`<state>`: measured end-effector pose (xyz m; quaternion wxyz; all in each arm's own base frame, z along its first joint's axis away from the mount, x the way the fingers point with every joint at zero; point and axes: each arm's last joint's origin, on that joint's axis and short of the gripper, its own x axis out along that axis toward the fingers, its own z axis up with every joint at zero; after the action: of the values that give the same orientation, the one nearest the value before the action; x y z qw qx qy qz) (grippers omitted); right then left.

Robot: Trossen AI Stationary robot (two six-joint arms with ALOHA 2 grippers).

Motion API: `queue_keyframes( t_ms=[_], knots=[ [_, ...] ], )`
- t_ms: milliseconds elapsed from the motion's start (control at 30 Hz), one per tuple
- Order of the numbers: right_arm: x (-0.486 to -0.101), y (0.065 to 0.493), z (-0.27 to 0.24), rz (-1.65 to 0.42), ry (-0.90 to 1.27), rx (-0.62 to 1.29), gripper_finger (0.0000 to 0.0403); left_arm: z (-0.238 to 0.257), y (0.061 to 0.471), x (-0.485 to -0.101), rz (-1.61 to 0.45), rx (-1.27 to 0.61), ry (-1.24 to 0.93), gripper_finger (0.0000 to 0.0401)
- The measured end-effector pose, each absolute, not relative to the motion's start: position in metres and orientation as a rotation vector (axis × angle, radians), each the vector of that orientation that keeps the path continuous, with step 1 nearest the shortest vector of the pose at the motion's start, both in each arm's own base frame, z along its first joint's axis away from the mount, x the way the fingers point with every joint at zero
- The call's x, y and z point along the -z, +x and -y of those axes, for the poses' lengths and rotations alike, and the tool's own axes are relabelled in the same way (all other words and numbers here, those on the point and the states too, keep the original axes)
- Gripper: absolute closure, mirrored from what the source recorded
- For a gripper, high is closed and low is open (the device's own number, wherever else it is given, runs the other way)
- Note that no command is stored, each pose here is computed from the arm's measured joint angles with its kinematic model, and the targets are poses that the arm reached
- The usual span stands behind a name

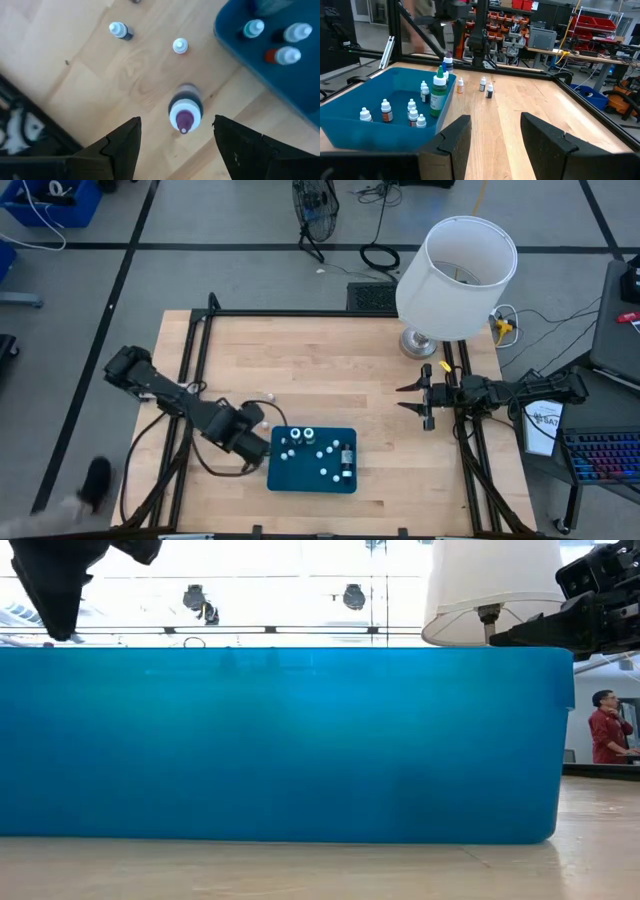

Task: Pick & Place food coloring
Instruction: Put the large purple food coloring bottle into the blue container

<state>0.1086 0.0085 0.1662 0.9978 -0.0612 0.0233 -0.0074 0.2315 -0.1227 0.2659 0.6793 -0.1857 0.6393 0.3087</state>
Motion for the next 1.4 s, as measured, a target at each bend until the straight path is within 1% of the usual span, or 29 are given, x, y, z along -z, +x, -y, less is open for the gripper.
queue_keyframes(
  t_ms=[233,367,533,700,833,1233,1333,1400],
  knots=[
    [-0.166,0.109,-0.008,-0.047,-0.122,0.015,0.0241,0.113,0.222,-0.253,-1.354,-0.638,-0.527,0.0151],
    [-0.166,0.109,-0.008,-0.047,-0.122,0.015,0.0243,0.109,0.220,-0.243,-1.379,-0.667,-0.551,0.0151],
    [-0.166,0.109,-0.008,-0.047,-0.122,0.015,0.0241,0.107,0.220,-0.227,-1.361,-0.681,-0.592,0.0151],
    [-0.166,0.109,-0.008,-0.047,-0.123,0.015,0.0243,0.108,0.220,-0.211,-1.371,-0.630,-0.626,0.0151],
    [-0.166,0.109,-0.008,-0.047,-0.123,0.015,0.0241,0.107,0.216,-0.202,-1.402,-0.638,-0.639,0.0151],
    [-0.166,0.109,-0.008,-0.047,-0.123,0.015,0.0242,0.106,0.214,-0.198,-1.406,-0.653,-0.634,0.0151],
    [-0.166,0.109,-0.008,-0.047,-0.123,0.015,0.0242,0.107,0.214,-0.198,-1.416,-0.634,-0.651,0.0171],
    [-0.166,0.109,-0.008,-0.047,-0.123,0.015,0.0242,0.110,0.217,-0.198,-1.404,-0.592,-0.659,0.0200]
  ],
)
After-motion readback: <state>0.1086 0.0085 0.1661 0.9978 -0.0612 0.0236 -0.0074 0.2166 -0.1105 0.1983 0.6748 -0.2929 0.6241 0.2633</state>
